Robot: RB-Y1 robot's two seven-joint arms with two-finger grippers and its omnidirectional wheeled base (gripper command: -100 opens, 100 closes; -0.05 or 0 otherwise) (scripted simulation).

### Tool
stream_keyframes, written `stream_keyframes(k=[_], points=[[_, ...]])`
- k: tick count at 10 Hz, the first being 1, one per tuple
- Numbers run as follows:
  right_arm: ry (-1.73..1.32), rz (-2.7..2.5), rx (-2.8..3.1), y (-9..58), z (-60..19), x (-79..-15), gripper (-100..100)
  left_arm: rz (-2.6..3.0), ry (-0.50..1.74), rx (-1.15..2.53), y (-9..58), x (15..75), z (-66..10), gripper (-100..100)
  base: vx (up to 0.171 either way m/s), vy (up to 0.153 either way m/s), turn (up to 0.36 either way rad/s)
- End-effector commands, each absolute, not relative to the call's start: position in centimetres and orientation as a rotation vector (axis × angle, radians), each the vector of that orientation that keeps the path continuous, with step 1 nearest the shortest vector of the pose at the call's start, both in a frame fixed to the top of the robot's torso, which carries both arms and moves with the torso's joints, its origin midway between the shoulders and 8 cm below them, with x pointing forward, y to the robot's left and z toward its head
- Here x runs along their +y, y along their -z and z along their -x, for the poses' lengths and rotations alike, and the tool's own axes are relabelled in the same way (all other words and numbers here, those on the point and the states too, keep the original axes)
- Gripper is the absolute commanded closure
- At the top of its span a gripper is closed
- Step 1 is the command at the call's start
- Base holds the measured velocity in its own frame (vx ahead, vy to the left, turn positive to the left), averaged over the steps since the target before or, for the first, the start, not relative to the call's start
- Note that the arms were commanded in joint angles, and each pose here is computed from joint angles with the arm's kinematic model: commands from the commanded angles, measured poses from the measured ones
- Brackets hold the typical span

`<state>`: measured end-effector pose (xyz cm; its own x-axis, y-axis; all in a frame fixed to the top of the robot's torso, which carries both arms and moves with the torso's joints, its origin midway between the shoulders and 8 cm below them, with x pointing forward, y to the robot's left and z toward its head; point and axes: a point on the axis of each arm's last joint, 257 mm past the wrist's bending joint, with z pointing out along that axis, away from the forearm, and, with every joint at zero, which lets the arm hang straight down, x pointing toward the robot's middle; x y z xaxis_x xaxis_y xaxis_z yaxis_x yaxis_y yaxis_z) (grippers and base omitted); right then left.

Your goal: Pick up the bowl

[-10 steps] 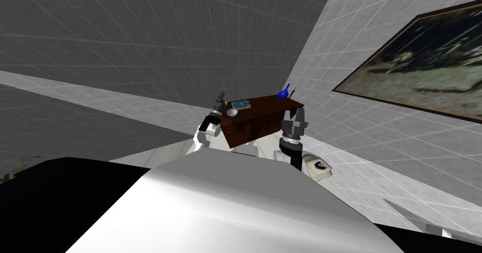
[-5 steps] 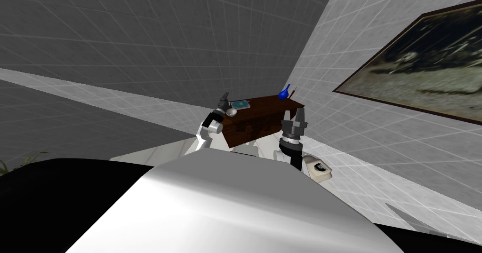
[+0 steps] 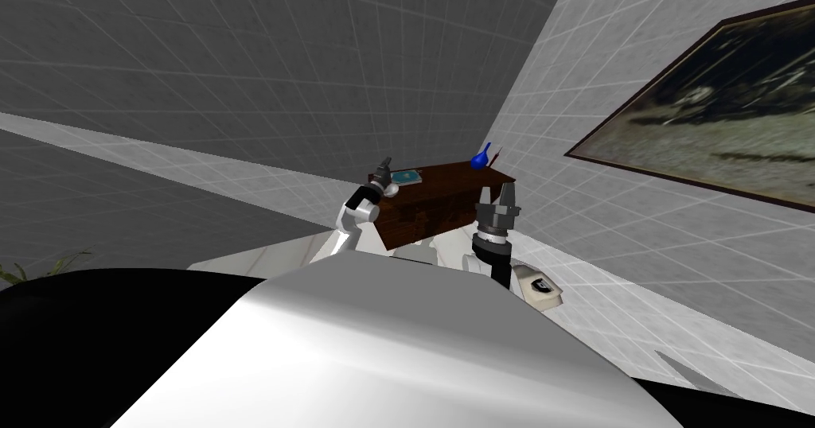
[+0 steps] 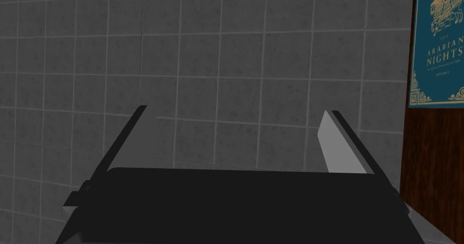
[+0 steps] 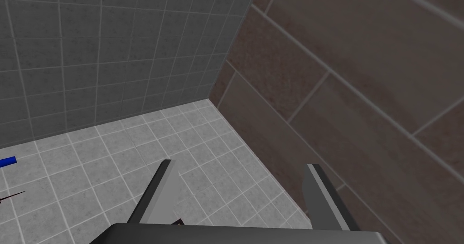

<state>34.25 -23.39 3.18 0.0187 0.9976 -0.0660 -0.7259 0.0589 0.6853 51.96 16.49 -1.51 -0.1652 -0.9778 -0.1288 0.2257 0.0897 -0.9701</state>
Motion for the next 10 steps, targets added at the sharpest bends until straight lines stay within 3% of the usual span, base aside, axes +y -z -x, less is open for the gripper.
stream_keyframes(k=[1,10], points=[[-1.446,-0.545,0.632,-3.2,-34.3,-23.4,0,0.898,1.341,1.257,2.1,16.0,-52.4,-100,0.011,-0.057,0.036],[-1.446,-0.545,0.632,-3.2,-34.3,-23.4,0,1.003,1.278,1.433,5.1,13.8,-54.7,-100,0.011,-0.04,0.034]])
